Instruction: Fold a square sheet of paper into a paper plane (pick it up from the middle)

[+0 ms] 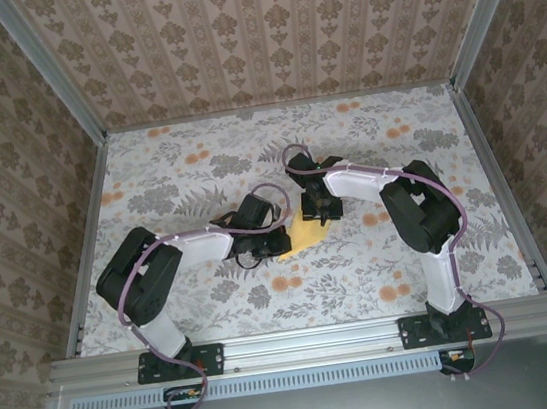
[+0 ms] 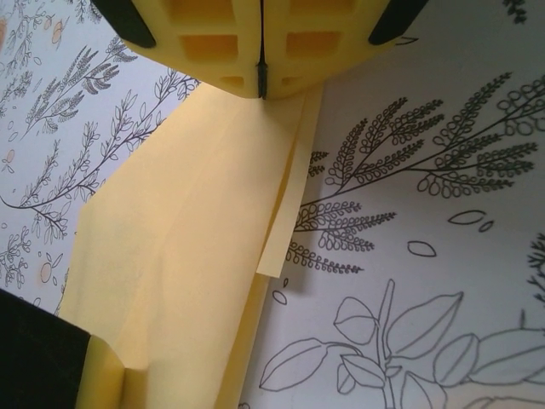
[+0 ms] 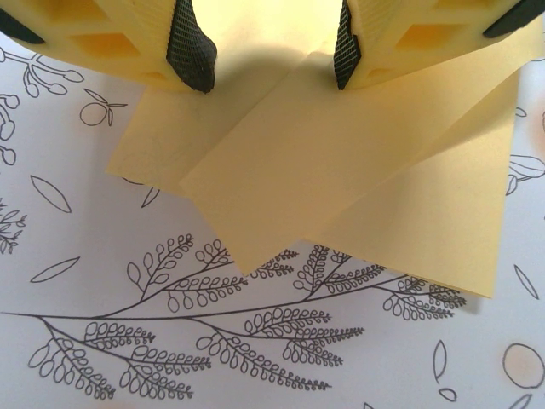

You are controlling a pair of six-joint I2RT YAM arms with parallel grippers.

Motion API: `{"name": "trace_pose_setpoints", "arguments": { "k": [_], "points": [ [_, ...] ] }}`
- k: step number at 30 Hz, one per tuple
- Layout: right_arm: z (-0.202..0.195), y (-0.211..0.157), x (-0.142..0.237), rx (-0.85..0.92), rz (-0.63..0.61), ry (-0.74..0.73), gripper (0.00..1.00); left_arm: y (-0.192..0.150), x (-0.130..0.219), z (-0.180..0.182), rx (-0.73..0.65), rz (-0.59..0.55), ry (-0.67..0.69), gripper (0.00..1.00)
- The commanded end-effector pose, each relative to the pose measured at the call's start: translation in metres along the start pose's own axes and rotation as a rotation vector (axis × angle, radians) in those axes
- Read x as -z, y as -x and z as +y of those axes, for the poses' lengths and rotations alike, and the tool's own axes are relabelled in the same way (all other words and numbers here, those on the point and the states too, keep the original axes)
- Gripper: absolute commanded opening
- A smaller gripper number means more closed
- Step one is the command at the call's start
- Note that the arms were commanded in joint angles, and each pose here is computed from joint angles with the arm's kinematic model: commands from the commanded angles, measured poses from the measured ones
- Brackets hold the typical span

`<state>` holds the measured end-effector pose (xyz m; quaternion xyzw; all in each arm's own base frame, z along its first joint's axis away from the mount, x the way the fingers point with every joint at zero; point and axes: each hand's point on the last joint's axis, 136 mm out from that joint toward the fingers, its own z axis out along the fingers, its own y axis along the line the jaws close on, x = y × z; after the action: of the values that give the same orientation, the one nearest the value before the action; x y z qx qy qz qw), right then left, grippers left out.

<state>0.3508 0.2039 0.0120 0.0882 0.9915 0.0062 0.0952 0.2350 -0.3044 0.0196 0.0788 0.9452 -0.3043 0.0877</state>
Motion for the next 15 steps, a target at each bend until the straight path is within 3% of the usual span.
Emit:
{"name": "trace_pose_setpoints", "arguments": {
  "k": [1,5,10,15],
  "points": [
    [-0.05,-0.034,-0.033,0.013,0.123,-0.204,0.49,-0.02,-0.006,0.03,0.059,0.083,0.112,0.05],
    [-0.032,-0.01,0.0,0.014,0.058,-0.092,0.5,-0.026,-0.008,0.033,0.07,0.108,0.117,0.03],
    [0.009,0.016,0.052,0.047,-0.042,0.18,0.51,-0.029,-0.01,0.034,0.073,0.122,0.114,0.02],
    [0.043,0.012,0.08,0.12,-0.068,0.424,0.47,-0.03,-0.011,0.034,0.073,0.129,0.111,0.01]
  ]
}}
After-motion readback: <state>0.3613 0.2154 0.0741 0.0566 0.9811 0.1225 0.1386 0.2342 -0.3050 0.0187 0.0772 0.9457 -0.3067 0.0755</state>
